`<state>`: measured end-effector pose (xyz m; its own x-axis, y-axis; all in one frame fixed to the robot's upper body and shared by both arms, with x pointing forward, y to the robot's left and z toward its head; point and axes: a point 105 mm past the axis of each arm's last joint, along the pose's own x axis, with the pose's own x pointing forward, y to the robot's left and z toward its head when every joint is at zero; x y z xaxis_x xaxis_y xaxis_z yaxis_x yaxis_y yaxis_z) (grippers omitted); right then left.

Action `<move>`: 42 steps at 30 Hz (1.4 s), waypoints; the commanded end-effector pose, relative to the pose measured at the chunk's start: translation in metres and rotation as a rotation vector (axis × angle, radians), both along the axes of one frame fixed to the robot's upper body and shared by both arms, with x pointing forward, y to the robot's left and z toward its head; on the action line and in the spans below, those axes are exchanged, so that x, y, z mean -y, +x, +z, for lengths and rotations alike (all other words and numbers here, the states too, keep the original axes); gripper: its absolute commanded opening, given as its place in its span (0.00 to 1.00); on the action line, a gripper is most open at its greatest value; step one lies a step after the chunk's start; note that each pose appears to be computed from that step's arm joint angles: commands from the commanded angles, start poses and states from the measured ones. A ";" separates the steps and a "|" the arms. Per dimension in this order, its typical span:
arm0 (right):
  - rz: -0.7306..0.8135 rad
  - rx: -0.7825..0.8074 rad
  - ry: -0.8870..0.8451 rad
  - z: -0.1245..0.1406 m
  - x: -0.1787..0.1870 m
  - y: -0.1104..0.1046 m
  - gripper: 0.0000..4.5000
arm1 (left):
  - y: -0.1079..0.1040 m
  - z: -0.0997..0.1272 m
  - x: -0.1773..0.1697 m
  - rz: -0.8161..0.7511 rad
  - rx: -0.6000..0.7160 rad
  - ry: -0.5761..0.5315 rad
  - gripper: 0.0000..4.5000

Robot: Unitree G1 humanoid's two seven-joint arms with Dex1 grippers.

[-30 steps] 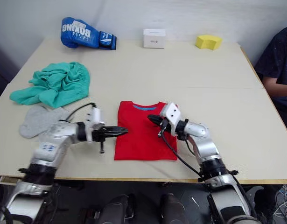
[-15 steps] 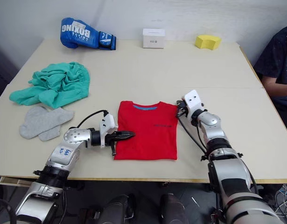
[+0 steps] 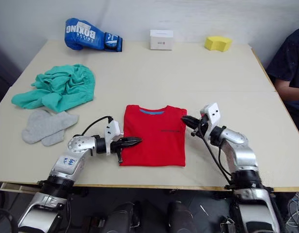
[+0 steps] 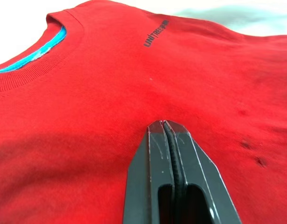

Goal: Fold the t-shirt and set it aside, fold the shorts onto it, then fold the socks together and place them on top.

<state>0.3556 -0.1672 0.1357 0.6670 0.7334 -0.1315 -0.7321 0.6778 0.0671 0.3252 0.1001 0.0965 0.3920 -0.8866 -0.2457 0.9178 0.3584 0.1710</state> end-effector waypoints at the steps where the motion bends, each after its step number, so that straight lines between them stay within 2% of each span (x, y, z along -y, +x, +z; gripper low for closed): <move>1: 0.089 -0.245 0.026 0.023 0.007 -0.030 0.36 | -0.006 -0.004 0.000 -0.032 0.005 0.017 0.00; 4: 0.083 -0.473 0.055 0.025 0.019 -0.042 0.61 | -0.005 -0.004 -0.002 -0.033 0.008 0.021 0.00; 9: 0.061 -0.669 0.074 0.009 0.018 -0.039 0.99 | -0.005 -0.008 -0.003 -0.037 0.012 0.033 0.00; 18: 0.078 -0.813 0.080 -0.021 -0.015 -0.026 0.99 | -0.005 -0.005 -0.003 -0.034 0.045 0.029 0.00; 33: 0.163 -0.930 0.168 -0.025 -0.058 -0.020 0.99 | -0.007 -0.006 0.000 -0.023 0.051 0.010 0.00; 36: 0.146 -0.920 0.152 -0.027 -0.058 -0.019 0.86 | -0.007 -0.005 -0.001 -0.017 0.052 0.011 0.00; 42: 0.085 -0.881 0.126 -0.027 -0.050 -0.014 0.39 | -0.005 -0.004 -0.004 -0.008 0.057 0.013 0.00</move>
